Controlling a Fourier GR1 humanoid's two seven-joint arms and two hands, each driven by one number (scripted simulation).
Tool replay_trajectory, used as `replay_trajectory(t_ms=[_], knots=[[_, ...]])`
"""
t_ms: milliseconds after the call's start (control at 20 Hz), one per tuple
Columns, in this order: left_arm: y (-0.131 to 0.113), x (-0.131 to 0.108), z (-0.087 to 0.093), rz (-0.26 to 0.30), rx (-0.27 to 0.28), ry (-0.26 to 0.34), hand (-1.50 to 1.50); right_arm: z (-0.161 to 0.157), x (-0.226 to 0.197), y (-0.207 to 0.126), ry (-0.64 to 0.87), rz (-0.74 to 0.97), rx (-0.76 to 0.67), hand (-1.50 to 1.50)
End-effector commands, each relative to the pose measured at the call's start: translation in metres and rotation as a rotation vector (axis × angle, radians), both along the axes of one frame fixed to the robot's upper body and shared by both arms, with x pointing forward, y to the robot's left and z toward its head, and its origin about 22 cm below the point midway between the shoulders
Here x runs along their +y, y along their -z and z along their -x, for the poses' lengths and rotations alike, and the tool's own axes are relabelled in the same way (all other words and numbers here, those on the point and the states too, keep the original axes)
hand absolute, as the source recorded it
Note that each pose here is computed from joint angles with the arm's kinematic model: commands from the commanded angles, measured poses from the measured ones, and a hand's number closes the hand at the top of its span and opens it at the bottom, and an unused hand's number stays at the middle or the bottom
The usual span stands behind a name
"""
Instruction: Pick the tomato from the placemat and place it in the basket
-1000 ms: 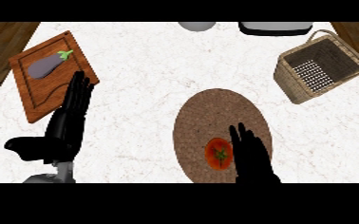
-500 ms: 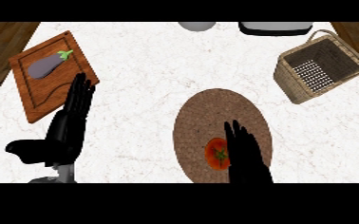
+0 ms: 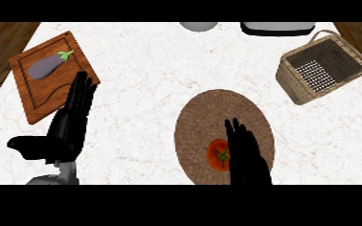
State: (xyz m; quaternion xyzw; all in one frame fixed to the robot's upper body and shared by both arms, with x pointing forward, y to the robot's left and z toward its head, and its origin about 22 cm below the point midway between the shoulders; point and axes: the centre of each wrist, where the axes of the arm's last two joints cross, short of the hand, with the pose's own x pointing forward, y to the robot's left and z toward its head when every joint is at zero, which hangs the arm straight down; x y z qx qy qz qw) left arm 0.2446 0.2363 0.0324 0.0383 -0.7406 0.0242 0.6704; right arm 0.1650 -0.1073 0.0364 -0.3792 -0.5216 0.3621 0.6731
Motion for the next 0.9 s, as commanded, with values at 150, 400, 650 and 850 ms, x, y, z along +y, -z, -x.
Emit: replay_trajectory(t_ms=[150,400,650,850], knots=[[-0.004,0.002,0.006,-0.012,-0.005,0.004,0.0,0.014,0.0,0.006,-0.007,0.005,0.007,-1.5],[-0.012,-0.02,-0.006,0.003,-0.006,0.004,0.0,0.022,-0.002,0.033,-0.002,0.004,0.014,-1.5],[-0.006,0.006,0.016,-0.015,-0.005,-0.006,0.0,-0.018,0.007,0.017,0.009,-0.009,0.015,-1.5],[0.005,-0.003,0.003,0.013,-0.007,0.012,0.0,-0.023,0.007,0.04,-0.025,-0.006,0.05,1.5]])
